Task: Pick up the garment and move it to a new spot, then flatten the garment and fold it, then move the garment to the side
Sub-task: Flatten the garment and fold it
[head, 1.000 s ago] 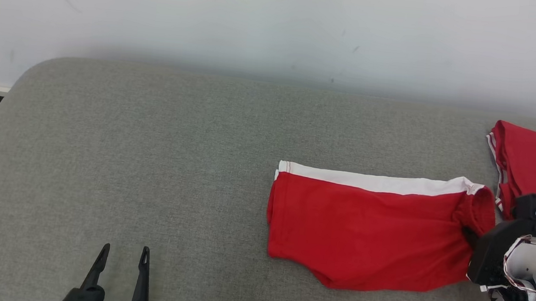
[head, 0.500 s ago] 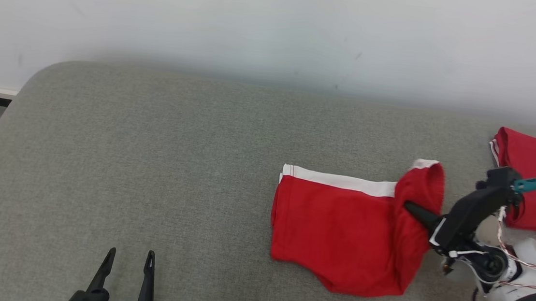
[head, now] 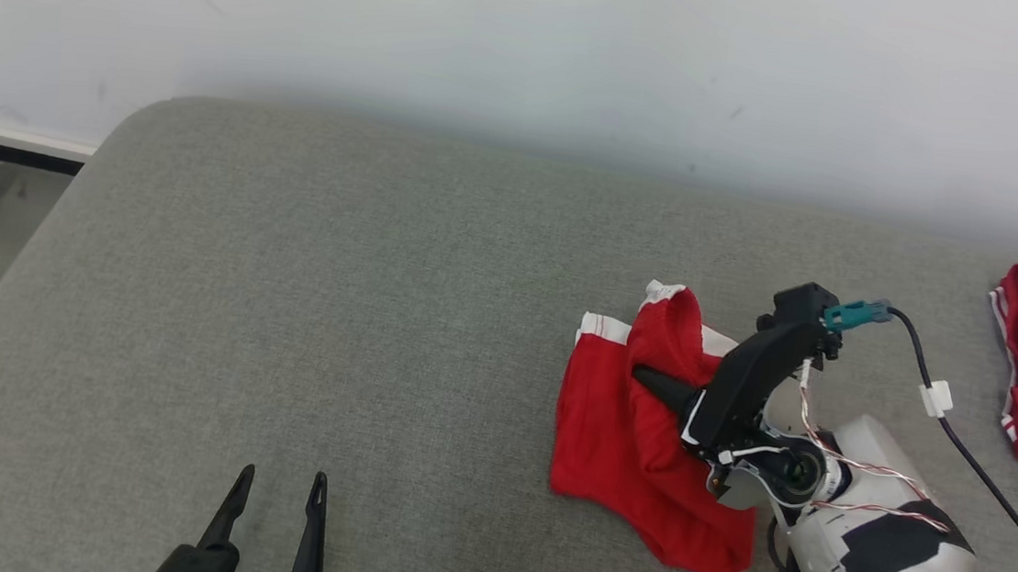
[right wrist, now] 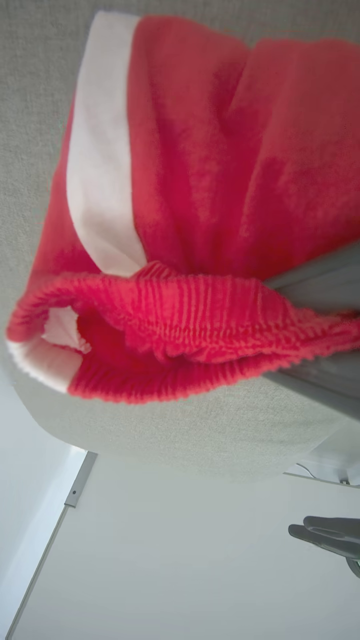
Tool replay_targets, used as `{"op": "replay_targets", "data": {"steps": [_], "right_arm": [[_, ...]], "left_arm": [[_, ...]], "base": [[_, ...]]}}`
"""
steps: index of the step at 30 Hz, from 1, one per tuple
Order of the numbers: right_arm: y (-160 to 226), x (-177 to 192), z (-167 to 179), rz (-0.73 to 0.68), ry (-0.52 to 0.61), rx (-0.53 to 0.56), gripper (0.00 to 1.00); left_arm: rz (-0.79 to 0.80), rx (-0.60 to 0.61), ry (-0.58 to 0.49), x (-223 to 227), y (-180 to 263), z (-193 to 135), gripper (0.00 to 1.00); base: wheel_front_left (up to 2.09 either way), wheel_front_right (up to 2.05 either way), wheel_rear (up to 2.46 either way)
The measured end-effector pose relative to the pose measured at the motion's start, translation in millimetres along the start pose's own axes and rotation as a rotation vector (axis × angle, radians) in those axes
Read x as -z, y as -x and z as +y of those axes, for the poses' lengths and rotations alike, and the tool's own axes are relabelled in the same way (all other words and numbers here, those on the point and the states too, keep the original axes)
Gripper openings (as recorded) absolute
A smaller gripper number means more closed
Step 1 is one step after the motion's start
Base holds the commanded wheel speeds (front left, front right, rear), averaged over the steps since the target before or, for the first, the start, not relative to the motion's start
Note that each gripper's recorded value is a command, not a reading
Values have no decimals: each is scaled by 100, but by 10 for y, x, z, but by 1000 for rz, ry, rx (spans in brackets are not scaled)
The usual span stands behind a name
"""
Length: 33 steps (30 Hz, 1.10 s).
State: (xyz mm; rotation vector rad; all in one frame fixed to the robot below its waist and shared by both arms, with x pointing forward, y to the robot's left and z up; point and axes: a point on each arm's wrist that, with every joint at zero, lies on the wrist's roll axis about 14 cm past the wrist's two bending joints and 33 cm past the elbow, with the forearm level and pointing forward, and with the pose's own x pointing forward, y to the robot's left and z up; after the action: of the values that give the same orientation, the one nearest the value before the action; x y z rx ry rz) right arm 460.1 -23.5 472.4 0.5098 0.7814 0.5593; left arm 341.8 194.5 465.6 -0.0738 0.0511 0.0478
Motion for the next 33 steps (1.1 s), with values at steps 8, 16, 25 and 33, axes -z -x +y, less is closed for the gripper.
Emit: {"op": "replay_targets", "data": {"steps": [8,16,25,33], "right_arm": [[-247,113,-74,32,70,80,0],[-334,195,-117,45,140,122,47],[-175,-180,28,-129,213,88,100],[266,-688,-110,-442,303,108,100]], "left_arm": [[12,-18,16,32,20,16,100],[18,-36,15,51,12,59,100],[10,-35,9,28,-1,69,100],[-12,-27,-9,-37,-45,72,100]], "base": [[0,0,0],[0,0,0],[0,0,0],[0,0,0]]}}
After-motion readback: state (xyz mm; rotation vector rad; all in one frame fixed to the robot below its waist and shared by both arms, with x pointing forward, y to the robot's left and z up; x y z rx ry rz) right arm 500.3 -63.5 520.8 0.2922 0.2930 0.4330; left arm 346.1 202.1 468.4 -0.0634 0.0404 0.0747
